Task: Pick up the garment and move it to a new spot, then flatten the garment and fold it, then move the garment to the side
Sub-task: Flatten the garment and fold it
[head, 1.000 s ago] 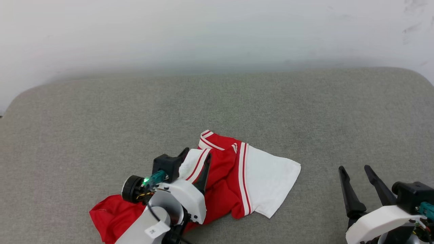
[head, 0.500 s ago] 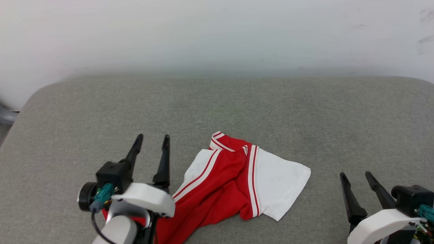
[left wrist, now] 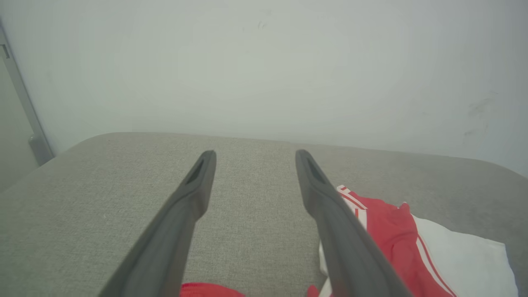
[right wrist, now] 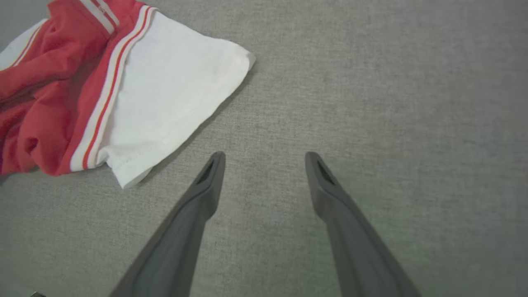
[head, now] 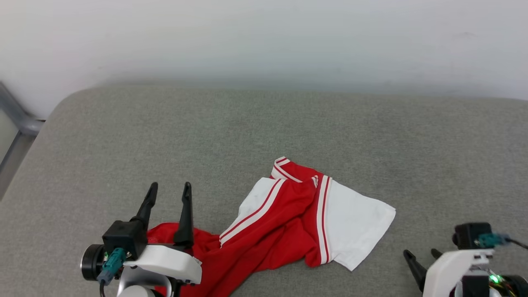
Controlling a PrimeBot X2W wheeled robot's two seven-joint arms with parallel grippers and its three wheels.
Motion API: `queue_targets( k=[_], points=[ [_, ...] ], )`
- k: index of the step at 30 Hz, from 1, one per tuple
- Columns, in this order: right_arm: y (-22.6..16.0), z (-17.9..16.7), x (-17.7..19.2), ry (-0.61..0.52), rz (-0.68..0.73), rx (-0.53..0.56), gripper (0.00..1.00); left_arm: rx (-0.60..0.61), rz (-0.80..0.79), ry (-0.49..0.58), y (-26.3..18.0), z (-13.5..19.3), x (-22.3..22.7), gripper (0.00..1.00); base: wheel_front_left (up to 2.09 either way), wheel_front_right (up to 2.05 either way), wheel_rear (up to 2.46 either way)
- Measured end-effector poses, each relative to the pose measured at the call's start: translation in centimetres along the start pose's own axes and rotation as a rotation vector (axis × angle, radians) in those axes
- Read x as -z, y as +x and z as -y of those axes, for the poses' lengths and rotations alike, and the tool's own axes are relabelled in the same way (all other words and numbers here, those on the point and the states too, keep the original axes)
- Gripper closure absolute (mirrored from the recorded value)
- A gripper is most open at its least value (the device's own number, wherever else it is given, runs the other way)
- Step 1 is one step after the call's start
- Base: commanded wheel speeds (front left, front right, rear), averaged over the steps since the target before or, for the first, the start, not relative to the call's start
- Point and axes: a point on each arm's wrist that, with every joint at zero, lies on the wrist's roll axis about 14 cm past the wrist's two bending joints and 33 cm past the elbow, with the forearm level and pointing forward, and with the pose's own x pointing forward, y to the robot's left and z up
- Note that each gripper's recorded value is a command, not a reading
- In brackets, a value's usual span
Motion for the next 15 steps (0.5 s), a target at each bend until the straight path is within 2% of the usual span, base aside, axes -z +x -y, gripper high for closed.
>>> queue_targets(
  k=[5,9,15],
  points=[
    [2.7,-1.8,-0.4,-0.080,-0.118,-0.074,0.00,-0.006,-0.017,-0.019,0.2,0.1,0.8,0.00,0.00,0.00,0.00],
    [5.0,-3.8,-1.2,-0.118,-0.159,-0.135,0.00,-0.023,-0.034,-0.027,0.4,-0.2,1.5,0.00,0.00,0.00,0.00],
    [7.8,-5.2,-0.4,-0.179,-0.267,-0.172,0.00,-0.034,-0.062,-0.036,0.8,-0.5,2.6,0.00,0.00,0.00,0.00]
  ],
)
